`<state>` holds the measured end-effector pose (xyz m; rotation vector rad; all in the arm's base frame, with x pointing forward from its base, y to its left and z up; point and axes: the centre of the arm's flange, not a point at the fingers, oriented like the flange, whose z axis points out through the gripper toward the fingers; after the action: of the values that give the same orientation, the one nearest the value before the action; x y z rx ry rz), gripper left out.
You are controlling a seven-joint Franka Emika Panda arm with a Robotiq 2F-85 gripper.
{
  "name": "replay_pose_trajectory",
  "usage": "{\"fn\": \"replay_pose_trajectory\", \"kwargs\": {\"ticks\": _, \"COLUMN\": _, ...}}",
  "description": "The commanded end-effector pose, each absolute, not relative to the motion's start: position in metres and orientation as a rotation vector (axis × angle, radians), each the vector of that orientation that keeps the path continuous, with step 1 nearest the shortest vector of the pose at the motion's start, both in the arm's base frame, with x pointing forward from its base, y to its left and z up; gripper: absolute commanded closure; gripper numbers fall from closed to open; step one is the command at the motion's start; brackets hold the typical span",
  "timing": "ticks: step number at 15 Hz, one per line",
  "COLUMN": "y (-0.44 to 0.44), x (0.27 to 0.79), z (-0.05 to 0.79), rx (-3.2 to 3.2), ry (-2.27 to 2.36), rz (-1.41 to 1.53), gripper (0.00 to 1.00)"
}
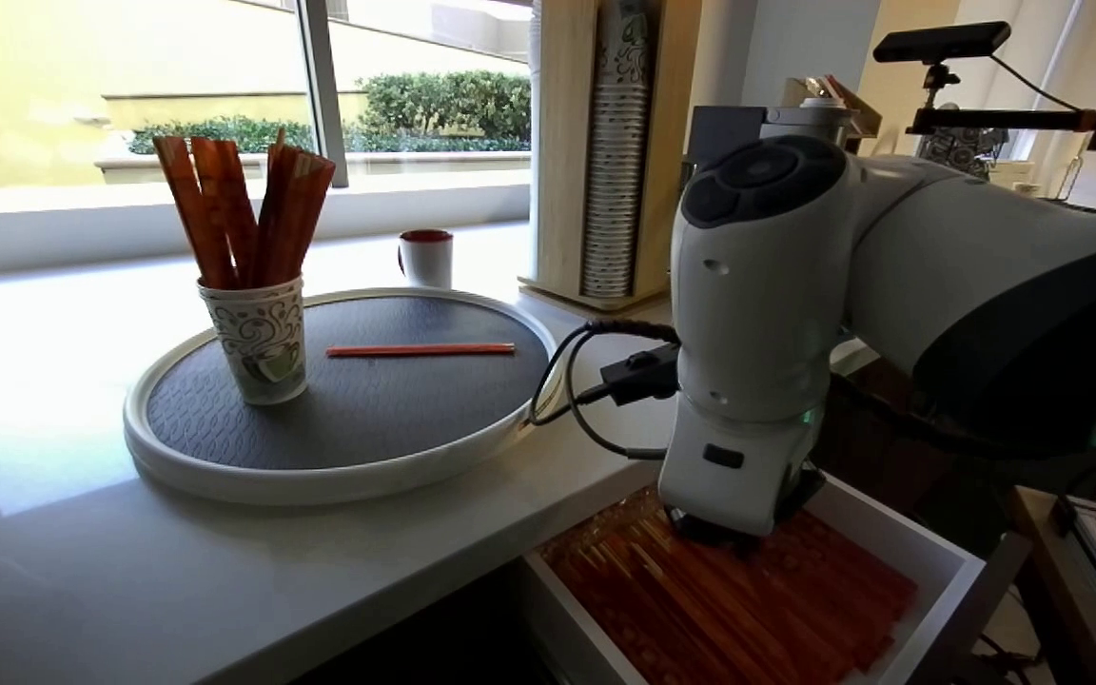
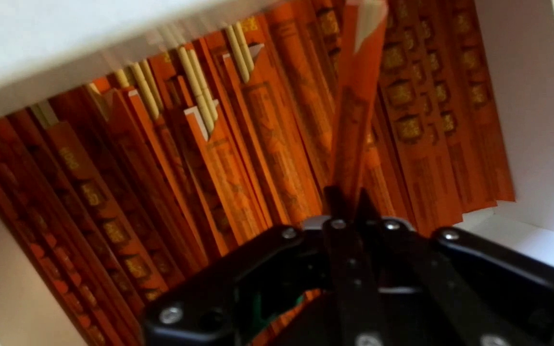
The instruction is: Put the items on the tray in the drawer
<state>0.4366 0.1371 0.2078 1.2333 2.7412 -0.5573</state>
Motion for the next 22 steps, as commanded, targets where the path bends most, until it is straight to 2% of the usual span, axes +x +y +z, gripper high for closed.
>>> {"fn": "replay_pose_trajectory", "kwargs": {"ticks": 1, "y": 0.146, "x": 0.439, "z": 0.195, "rx": 1.205, "ry": 2.778, "rz": -0.525, "gripper": 0.98}}
{"fn": "replay_pose_trajectory", "kwargs": {"ticks": 3, "y": 0.145, "x": 0.441, "z": 0.192, "rx": 1.214, "ry": 2.788, "rz": -0.514, "gripper": 0.98}}
{"fn": "replay_pose_trajectory", "kwargs": {"ticks": 4, "y": 0.145, "x": 0.442, "z": 0.192, "rx": 1.209, "ry": 2.795, "rz": -0.506, "gripper": 0.68}}
{"fn": "replay_pose_trajectory", "kwargs": {"ticks": 5, "y": 0.143, "x": 0.443, "z": 0.197, "rx": 1.212, "ry": 2.801, "rz": -0.498, "gripper": 0.68}}
{"fn": "replay_pose_trajectory", "kwargs": {"ticks": 10, "y": 0.146, "x": 0.455, "z": 0.247, "rx": 1.159, "ry": 2.95, "rz": -0.256, "gripper": 0.31}}
{"fn": "replay_pose_trajectory", "kwargs": {"ticks": 14, "y": 0.139, "x": 0.478, "z": 0.311, "rx": 1.29, "ry": 2.892, "rz": -0.002, "gripper": 0.01}}
{"fn": "replay_pose_trajectory", "kwargs": {"ticks": 22, "y": 0.078, "x": 0.525, "z": 0.4, "rx": 1.745, "ry": 2.675, "rz": 0.493, "gripper": 0.0}}
